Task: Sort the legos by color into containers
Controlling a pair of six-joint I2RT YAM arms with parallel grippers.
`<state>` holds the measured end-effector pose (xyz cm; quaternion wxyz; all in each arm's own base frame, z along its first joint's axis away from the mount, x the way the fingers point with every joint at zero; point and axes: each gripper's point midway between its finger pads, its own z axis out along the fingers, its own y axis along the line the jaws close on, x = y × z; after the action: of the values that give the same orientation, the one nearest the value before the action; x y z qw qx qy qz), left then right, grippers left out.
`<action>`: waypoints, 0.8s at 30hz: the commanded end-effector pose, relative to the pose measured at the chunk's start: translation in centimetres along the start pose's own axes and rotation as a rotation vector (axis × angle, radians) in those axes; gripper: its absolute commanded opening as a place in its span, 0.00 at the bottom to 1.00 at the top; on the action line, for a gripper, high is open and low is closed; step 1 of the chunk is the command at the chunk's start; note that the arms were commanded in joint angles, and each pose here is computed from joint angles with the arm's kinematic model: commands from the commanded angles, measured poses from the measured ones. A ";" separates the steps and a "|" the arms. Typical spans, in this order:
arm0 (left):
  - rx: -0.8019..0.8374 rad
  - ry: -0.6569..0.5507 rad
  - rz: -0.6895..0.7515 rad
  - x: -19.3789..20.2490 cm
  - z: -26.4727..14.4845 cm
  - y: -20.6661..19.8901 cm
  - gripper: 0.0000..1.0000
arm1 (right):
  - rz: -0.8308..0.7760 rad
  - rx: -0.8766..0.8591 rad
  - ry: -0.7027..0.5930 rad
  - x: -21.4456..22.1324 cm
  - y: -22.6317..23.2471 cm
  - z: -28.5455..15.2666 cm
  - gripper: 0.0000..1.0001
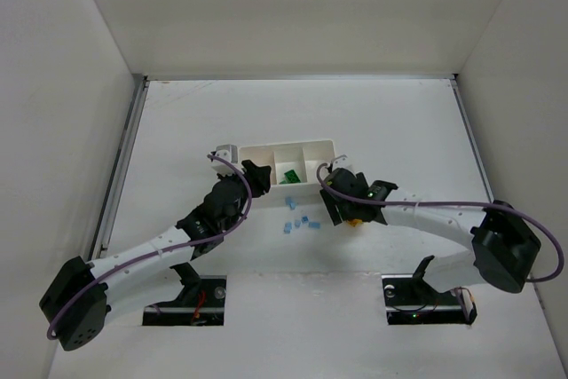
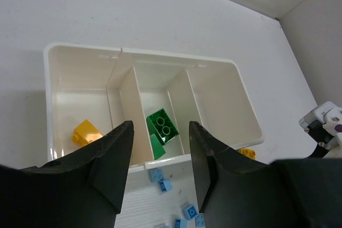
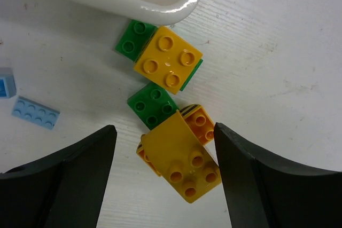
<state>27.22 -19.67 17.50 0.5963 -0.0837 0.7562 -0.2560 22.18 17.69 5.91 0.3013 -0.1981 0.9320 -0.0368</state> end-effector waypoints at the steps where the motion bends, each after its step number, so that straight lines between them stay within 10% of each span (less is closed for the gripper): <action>1: 0.024 -0.033 -0.023 -1.2 0.1 -0.7 0.43 | 0.079 -0.004 -0.002 0.3 0.1 -0.3 0.78; 8: 0.031 -0.032 -0.031 -1.2 0.0 -0.7 0.43 | 0.090 -0.006 0.018 2.0 0.7 -0.8 0.84; 24: 0.037 -0.027 -0.036 -1.1 -0.4 -0.8 0.43 | 0.153 0.048 -0.014 2.0 -0.3 -0.9 0.35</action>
<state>27.14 -19.66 17.83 0.5967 -0.0835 0.7538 -0.2623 20.29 16.91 5.53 0.3070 -0.1269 0.9428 -0.0290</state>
